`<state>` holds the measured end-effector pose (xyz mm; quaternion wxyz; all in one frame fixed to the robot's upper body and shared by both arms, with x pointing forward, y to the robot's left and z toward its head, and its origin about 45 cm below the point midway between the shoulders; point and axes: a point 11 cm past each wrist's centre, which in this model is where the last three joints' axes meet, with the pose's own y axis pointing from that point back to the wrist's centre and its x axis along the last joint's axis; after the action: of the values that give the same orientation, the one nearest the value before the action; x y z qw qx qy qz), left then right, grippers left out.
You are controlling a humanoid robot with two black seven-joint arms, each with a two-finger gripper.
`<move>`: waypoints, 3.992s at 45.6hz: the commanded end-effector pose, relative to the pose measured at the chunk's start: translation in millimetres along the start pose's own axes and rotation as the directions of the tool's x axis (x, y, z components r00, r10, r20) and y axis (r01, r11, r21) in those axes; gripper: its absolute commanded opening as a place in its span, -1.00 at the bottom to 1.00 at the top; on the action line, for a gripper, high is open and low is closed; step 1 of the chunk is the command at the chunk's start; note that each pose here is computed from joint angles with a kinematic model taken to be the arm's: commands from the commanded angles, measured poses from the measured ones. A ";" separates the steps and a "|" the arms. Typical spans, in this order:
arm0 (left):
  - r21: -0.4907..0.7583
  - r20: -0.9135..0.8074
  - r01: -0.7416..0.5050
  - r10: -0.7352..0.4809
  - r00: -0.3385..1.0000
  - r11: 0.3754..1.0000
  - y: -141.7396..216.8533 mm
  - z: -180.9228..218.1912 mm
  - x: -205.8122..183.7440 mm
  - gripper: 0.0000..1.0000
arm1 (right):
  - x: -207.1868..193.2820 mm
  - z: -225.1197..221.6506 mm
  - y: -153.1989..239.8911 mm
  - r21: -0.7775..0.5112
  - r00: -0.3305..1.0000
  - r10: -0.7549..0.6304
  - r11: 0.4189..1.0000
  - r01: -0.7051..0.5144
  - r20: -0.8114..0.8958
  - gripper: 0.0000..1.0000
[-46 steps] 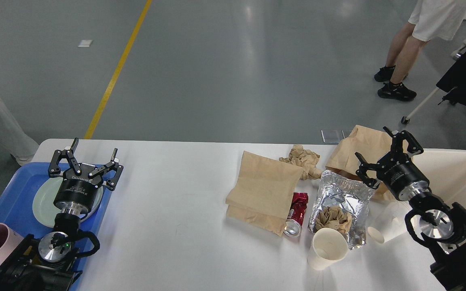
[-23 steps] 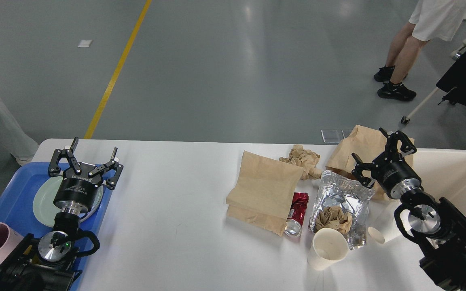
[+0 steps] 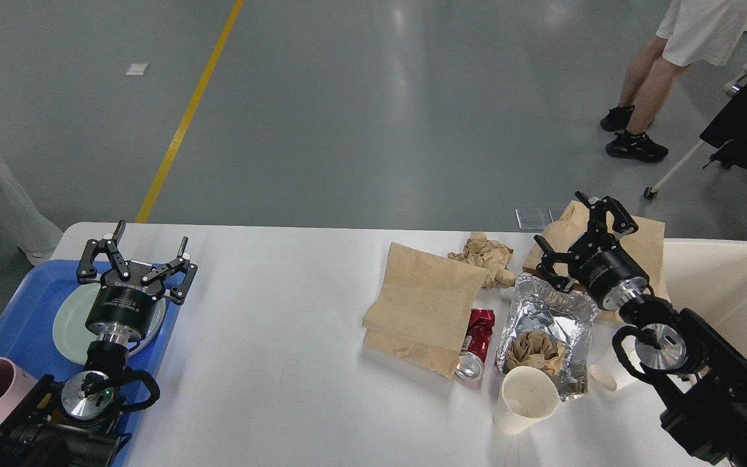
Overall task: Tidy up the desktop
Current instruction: 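Raise the right gripper up above the paper items, then lower the right gripper onto the flat brown paper sheet, then grasp the flat brown paper sheet with the right gripper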
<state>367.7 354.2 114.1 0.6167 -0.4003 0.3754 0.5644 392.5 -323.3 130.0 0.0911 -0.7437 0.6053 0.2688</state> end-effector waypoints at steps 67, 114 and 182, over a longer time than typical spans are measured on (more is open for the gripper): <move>0.000 0.004 -0.005 0.005 1.000 1.000 0.5 1.2 1.2 0.93 | -229.0 -126.2 13.8 -0.732 -0.202 -0.926 0.376 -0.568 -0.318 0.99; 0.004 0.001 -0.002 0.002 1.000 1.000 0.2 -0.6 0.4 0.93 | -187.5 -41.3 -6.6 -0.762 0.191 -0.766 0.511 -0.397 -0.614 1.00; 0.002 0.002 0.000 0.000 1.000 1.000 -0.3 0.4 -0.1 0.93 | -115.3 123.4 -44.0 -0.690 0.146 -0.694 0.623 -0.369 -0.705 0.42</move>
<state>368.0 354.8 114.4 0.6172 -0.3994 0.3750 0.5647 385.4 -158.7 79.9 -0.6027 -0.7591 0.2376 -0.0631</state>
